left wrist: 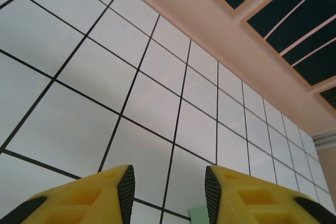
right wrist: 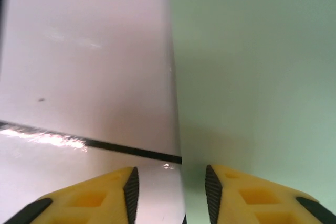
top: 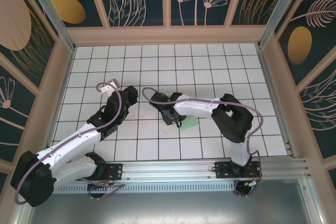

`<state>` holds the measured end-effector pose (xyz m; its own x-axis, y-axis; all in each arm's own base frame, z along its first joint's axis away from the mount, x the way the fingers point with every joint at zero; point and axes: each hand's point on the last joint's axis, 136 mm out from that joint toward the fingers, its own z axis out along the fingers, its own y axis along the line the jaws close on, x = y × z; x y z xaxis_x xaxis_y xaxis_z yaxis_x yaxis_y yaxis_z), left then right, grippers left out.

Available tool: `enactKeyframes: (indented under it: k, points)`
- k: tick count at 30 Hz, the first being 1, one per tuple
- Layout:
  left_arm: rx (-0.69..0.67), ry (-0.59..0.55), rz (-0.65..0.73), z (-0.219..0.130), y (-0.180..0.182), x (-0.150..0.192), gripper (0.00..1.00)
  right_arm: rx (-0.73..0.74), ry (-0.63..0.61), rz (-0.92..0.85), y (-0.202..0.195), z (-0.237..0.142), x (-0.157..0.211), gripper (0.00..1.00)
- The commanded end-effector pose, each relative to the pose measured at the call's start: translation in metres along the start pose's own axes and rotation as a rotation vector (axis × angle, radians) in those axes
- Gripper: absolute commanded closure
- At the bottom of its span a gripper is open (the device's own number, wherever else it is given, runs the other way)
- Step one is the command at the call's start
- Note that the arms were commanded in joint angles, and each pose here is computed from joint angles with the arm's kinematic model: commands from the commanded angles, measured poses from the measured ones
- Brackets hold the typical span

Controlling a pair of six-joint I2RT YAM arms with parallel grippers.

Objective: Fold a paper plane with a square sheet of paper (pick it up from the middle)
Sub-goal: Turn over the paper at the center of the table.

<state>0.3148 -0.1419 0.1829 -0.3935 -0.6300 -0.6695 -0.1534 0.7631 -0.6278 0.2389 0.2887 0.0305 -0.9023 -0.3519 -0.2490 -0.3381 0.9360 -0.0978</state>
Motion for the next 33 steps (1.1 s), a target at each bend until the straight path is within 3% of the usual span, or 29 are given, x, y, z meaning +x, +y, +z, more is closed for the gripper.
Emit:
enactKeyframes:
  k: [1, 5, 8, 13, 15, 20, 26, 33]
  points:
    - [0.078, 0.075, 0.058, 0.009, -0.022, 0.012, 0.58, -0.260, -0.102, 0.071, 0.014, -0.046, -0.021, 0.55]
    - [0.236, 0.260, 0.072, 0.024, -0.059, 0.050, 0.68, -0.352, -0.210, 0.210, -0.028, -0.071, -0.031, 0.50]
    - [0.342, 0.458, 0.090, 0.034, -0.088, 0.102, 0.79, -0.440, -0.208, 0.350, -0.067, -0.062, -0.025, 0.50]
    - [0.358, 0.715, 0.207, 0.034, -0.114, 0.193, 0.81, -0.572, -0.219, 0.508, -0.108, -0.048, -0.009, 0.51]
    - [0.337, 0.735, 0.295, 0.029, -0.115, 0.211, 0.78, -0.619, -0.216, 0.547, -0.117, -0.044, -0.003, 0.51]
    - [0.263, 0.724, 0.612, 0.010, -0.116, 0.232, 0.55, -0.658, -0.189, 0.601, -0.129, -0.031, 0.013, 0.52]
    - [0.170, 0.756, 0.968, -0.010, -0.094, 0.265, 0.51, -0.708, -0.204, 0.681, -0.146, -0.029, 0.020, 0.52]
    - [0.067, 0.701, 1.300, -0.009, -0.082, 0.279, 0.41, -0.611, -0.206, 0.716, -0.168, -0.024, 0.025, 0.52]
